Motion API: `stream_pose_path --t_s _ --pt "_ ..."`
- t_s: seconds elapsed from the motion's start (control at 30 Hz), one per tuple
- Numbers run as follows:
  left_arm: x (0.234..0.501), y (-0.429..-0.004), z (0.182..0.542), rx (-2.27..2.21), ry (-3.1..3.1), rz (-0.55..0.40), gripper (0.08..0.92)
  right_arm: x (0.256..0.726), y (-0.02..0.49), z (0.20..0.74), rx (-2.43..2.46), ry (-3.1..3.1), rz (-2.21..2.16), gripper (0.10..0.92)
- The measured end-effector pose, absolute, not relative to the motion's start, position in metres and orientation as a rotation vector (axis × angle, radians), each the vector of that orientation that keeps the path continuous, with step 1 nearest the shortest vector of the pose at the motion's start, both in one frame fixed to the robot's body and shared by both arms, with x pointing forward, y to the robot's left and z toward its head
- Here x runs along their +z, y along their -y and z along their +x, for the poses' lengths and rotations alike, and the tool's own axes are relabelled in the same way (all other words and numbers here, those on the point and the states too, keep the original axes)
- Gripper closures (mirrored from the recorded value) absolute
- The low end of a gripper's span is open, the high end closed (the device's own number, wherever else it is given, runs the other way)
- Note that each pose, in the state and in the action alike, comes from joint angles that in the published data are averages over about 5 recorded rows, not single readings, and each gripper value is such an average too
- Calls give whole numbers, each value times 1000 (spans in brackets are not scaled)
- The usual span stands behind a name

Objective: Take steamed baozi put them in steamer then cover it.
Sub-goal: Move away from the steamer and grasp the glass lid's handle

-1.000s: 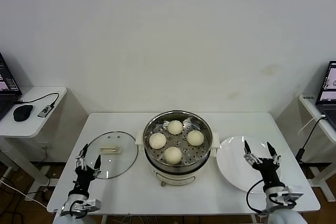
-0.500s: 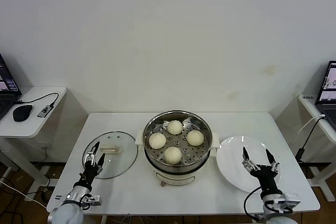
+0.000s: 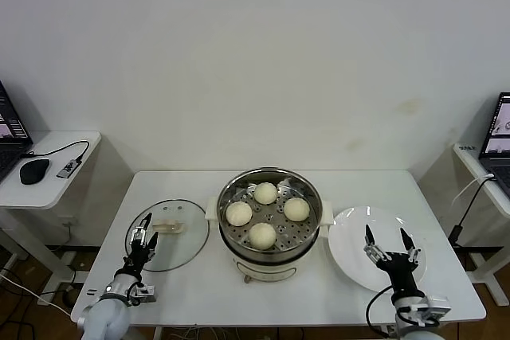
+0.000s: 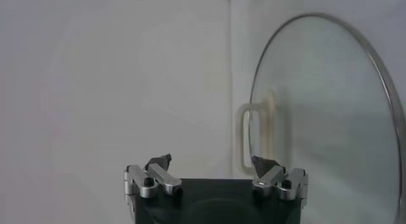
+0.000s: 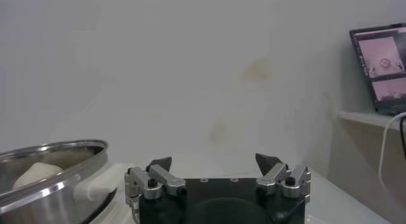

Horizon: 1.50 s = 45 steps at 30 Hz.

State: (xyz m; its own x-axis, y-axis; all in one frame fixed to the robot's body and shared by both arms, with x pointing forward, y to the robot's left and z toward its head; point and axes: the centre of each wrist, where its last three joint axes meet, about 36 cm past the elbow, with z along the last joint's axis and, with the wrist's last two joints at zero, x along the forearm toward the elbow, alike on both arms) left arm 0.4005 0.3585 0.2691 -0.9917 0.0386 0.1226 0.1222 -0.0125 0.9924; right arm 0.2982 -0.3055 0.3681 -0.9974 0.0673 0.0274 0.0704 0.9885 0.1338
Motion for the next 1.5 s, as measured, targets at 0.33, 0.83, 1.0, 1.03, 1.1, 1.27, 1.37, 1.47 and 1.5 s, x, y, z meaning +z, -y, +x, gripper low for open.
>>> stream_pose_path --t_s 0.33,0.83,1.0,1.03,1.1,1.27,1.37,1.47,1.5 --pt "267 -351 415 -2151 2170 -128 177 368 302 298 -220 3109 -109 200" --pt "266 -342 440 -2098 2178 -76 177 367 297 299 -231 3106 -100 200" --pt "265 -342 448 -2084 2177 -62 177 369 296 297 -233 3105 -95 200" --pt "265 -342 449 -2081 2178 -59 177 370 296 297 -233 3106 -95 200" --pt "264 -342 452 -2074 2182 -53 177 371 296 297 -231 3106 -95 200" --pt "261 -341 456 -2058 2197 -37 178 372 298 294 -228 3105 -100 200" --pt "259 -342 457 -2051 2200 -34 197 372 298 293 -226 3103 -102 200" --pt "257 -343 459 -2047 2201 -33 259 372 298 293 -226 3103 -102 200" --pt "257 -343 459 -2046 2201 -33 285 372 298 293 -227 3103 -102 200"
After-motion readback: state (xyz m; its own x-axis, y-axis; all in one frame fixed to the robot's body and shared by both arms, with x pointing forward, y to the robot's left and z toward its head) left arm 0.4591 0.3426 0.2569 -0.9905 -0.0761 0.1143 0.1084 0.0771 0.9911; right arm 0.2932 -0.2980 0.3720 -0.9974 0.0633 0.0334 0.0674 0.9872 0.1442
